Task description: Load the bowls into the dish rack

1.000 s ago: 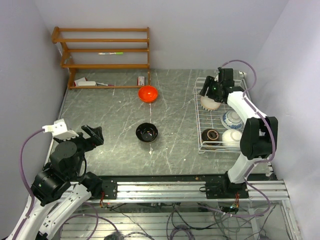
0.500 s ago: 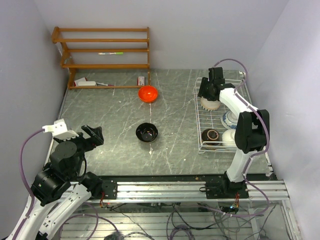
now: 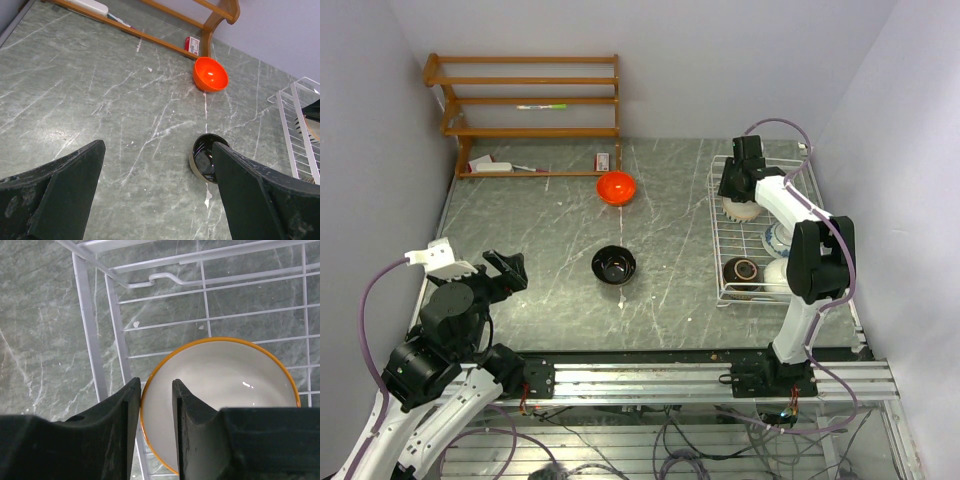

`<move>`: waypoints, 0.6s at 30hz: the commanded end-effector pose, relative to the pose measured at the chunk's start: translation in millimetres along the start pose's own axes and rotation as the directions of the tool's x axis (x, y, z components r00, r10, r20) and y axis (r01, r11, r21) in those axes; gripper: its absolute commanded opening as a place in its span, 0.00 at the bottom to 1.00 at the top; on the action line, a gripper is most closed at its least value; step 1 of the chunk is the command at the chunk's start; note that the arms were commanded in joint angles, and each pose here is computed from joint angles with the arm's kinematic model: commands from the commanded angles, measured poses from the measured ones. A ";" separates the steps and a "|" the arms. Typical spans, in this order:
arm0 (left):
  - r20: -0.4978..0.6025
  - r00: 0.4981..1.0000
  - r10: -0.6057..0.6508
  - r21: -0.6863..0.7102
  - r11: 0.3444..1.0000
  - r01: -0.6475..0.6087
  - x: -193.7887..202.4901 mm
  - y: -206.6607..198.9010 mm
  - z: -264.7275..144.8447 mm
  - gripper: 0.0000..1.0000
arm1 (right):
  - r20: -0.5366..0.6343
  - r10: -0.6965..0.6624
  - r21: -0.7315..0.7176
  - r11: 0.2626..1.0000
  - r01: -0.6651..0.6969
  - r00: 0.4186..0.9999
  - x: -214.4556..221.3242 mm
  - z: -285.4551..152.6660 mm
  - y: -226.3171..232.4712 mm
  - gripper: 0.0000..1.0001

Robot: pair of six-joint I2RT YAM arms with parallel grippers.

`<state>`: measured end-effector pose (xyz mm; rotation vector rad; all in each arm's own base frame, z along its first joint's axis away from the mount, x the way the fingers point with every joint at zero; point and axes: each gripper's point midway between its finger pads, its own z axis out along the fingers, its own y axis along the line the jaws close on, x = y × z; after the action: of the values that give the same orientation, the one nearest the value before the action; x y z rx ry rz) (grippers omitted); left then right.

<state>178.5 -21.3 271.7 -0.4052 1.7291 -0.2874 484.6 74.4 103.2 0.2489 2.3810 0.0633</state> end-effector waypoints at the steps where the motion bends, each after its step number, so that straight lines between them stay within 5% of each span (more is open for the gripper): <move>1: 0.027 0.999 -0.023 0.014 1.000 0.023 -9.1 -2.9 -2.8 0.99 | 0.023 -0.015 0.018 1.000 0.015 1.000 -1.5 4.1 -1.1 0.31; 5: 0.029 0.999 -0.026 0.016 1.000 0.025 -9.9 -2.9 -3.5 0.99 | 0.005 -0.024 0.024 0.999 0.024 1.000 4.2 8.1 -2.6 0.29; 18: 0.035 0.999 -0.032 0.020 0.999 0.031 -11.0 -2.7 -4.8 0.99 | 0.025 -0.021 -0.005 1.000 0.021 0.999 8.1 3.6 -1.1 0.00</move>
<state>177.9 -20.9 272.3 -0.4064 1.7252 -0.2903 488.3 73.3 98.1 0.2269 2.3567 0.0428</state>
